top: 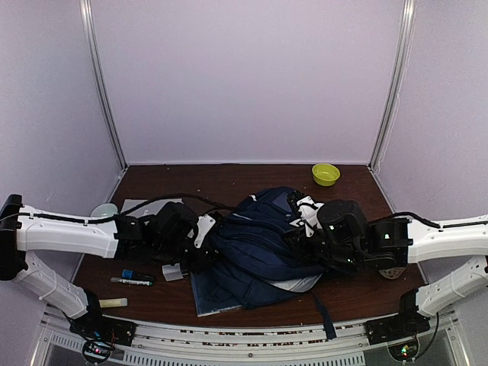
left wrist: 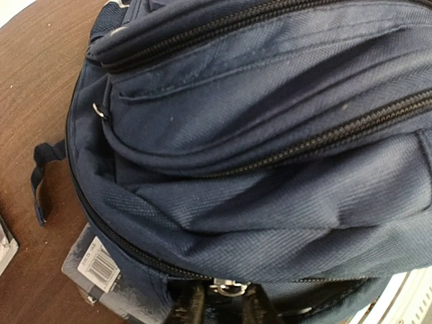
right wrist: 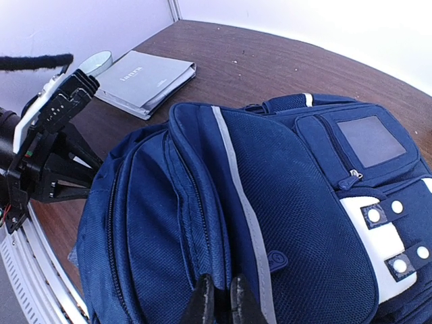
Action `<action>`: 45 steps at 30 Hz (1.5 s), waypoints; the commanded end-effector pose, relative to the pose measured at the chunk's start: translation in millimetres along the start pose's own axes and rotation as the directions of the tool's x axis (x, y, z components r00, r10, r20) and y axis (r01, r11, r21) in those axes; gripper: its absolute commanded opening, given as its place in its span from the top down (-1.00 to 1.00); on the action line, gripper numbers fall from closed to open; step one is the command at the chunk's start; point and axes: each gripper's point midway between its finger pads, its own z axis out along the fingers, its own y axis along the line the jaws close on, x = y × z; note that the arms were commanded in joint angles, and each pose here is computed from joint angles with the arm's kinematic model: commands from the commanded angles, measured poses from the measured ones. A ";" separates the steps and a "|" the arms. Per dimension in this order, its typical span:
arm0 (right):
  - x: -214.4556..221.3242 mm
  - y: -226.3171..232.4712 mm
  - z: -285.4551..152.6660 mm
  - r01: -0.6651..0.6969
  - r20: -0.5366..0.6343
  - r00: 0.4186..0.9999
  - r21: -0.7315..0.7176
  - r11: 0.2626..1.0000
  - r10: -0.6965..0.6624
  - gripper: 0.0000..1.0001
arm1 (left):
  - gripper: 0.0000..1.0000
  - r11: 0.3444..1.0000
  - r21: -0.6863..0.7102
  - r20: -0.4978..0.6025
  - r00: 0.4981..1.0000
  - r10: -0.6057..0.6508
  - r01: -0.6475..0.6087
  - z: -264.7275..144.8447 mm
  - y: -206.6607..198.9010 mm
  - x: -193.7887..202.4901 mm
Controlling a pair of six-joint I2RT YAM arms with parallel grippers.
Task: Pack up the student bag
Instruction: Grab the largest pocket of the student bag.
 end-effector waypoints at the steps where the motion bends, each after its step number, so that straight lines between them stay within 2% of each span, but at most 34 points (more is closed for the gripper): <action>1: -34.9 4.2 -9.2 -0.064 0.098 0.993 -0.010 0.998 0.065 1.00 | 0.76 0.998 0.053 0.069 0.997 0.028 -0.032 5.8 -9.0 -5.9; 4: -33.1 2.3 -9.0 -0.060 0.092 0.994 0.001 0.998 0.060 1.00 | 1.00 0.994 0.098 0.093 0.995 0.045 -0.054 2.4 -18.2 -12.2; 13: -24.5 -8.7 -8.1 -0.050 0.076 0.996 0.053 0.997 0.046 1.00 | 1.00 0.971 0.223 0.117 0.991 0.065 -0.090 -18.7 -45.2 -32.7; 25: -2.4 -21.3 -5.8 -0.010 0.024 1.000 0.105 0.994 0.008 1.00 | 1.00 0.929 0.370 -0.053 0.999 -0.007 0.026 -42.8 -79.6 -49.2; 33: 6.3 -20.5 -13.6 0.021 -0.001 1.000 0.068 0.997 -0.021 1.00 | 1.00 0.964 0.259 -0.169 0.986 -0.010 0.054 -36.0 -44.5 -30.9; 40: 11.4 -2.2 -27.9 0.069 0.021 0.998 -0.090 0.994 -0.067 1.00 | 1.00 0.985 0.154 -0.215 0.976 -0.038 0.072 -44.4 10.7 -18.7; 45: 11.5 10.3 -32.9 0.078 0.020 0.997 -0.187 0.979 -0.076 1.00 | 1.00 0.989 0.123 -0.229 0.972 -0.058 0.088 -33.4 32.6 -11.2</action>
